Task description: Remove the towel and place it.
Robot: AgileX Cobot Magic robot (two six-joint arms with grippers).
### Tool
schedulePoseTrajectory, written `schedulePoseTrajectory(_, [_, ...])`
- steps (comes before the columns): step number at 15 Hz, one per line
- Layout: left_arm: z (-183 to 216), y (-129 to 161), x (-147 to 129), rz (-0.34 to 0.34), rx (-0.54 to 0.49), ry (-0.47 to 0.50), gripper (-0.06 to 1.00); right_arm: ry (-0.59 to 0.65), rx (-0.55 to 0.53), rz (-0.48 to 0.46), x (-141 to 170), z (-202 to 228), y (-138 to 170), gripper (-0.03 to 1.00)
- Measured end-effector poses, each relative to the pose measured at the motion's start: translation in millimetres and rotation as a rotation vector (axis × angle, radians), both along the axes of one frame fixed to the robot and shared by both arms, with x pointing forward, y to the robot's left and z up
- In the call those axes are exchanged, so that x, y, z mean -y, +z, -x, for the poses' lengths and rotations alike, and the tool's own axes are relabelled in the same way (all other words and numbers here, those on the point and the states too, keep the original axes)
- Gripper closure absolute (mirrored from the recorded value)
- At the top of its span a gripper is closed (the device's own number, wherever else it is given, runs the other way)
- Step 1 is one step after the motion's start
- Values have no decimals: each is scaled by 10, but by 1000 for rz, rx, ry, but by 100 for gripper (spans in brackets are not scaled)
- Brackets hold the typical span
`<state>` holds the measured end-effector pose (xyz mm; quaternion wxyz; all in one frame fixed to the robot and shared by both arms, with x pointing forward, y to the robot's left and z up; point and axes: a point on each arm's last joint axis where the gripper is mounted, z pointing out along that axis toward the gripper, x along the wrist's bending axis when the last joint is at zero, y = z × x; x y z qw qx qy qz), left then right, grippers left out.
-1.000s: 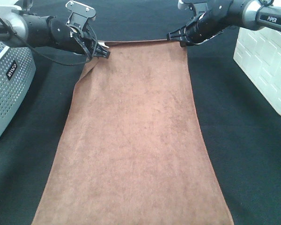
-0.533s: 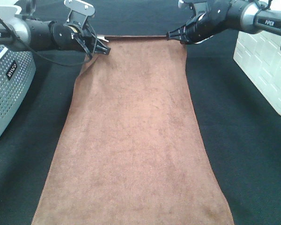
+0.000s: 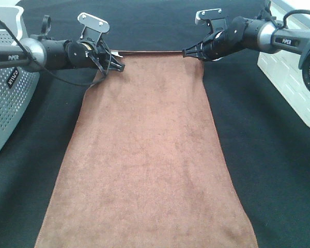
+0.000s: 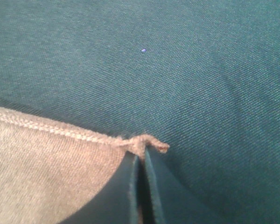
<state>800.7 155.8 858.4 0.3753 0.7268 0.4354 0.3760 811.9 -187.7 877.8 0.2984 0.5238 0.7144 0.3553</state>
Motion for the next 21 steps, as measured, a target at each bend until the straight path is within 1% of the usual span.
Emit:
schedulePoseTrajectory(2, [-15,-32,4,0,1,0,93,-3,9,-1,7,-7,-14,97])
schedulePoseTrajectory(6, [-24,-117,30,-1,-4,-4,93,-31,17,-44,45,-24,-10,97])
schedulePoseTrajectory(10, [-26,-120,30,-2,-1,-4,93,-39,-11,-53,45,-18,-187,97])
schedulePoseTrajectory(14, [-26,-119,30,-1,0,-4,93,-50,-8,-72,43,-22,-206,96])
schedulePoseTrajectory(16, [-27,-118,30,-1,2,-3,91,-58,-7,-82,44,-25,-255,89])
schedulePoseTrajectory(17, [-28,-116,30,-1,4,-3,91,-59,-9,-83,44,-24,-261,82])
schedulePoseTrajectory(19, [-29,-114,29,0,7,-2,87,-65,8,-85,64,-37,-248,61])
schedulePoseTrajectory(20, [-31,-110,29,0,12,-1,83,-68,13,-85,76,-41,-245,49])
schedulePoseTrajectory(21, [-34,-106,23,1,16,0,78,-72,15,-85,94,-45,-243,41])
